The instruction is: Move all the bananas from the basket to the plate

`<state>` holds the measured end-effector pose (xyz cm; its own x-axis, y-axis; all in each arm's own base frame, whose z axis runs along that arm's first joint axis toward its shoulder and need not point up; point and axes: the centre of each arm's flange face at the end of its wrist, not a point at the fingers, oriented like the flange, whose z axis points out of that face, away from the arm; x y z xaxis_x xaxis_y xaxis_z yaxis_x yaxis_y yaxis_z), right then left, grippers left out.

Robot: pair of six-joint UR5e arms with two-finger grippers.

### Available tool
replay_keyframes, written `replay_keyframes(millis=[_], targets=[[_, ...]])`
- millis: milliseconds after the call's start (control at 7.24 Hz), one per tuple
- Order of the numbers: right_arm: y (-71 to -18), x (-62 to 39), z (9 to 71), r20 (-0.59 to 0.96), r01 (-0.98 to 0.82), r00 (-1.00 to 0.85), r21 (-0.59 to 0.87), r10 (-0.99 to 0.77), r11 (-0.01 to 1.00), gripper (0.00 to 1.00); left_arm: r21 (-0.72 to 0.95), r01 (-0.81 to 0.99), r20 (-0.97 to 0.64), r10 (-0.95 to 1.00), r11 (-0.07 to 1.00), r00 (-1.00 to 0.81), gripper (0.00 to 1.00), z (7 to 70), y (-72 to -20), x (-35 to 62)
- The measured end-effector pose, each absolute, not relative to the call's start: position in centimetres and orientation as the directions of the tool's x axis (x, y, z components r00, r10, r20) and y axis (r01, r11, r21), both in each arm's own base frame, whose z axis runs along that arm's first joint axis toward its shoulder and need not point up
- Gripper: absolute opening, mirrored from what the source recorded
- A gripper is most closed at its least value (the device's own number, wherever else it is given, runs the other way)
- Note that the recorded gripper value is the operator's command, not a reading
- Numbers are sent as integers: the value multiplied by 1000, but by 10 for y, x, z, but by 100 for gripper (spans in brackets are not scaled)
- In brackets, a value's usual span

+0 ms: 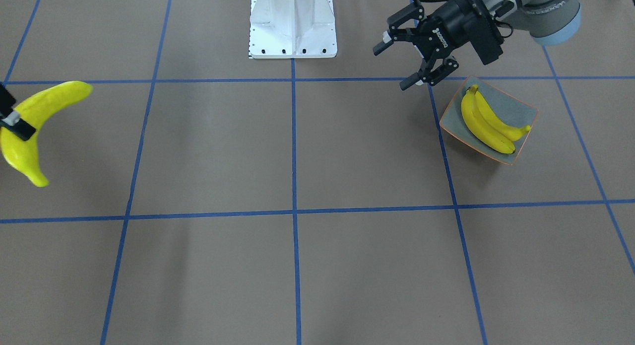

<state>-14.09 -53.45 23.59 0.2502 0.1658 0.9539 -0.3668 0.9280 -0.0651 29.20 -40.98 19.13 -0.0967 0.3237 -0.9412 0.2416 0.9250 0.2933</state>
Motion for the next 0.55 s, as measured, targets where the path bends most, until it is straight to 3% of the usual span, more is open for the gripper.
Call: replay_keyframes(millis=[553], targets=[[-492, -263, 144, 974, -334, 112, -152, 199, 930, 0, 317, 187, -911, 354, 930, -213, 100, 131, -385, 330]])
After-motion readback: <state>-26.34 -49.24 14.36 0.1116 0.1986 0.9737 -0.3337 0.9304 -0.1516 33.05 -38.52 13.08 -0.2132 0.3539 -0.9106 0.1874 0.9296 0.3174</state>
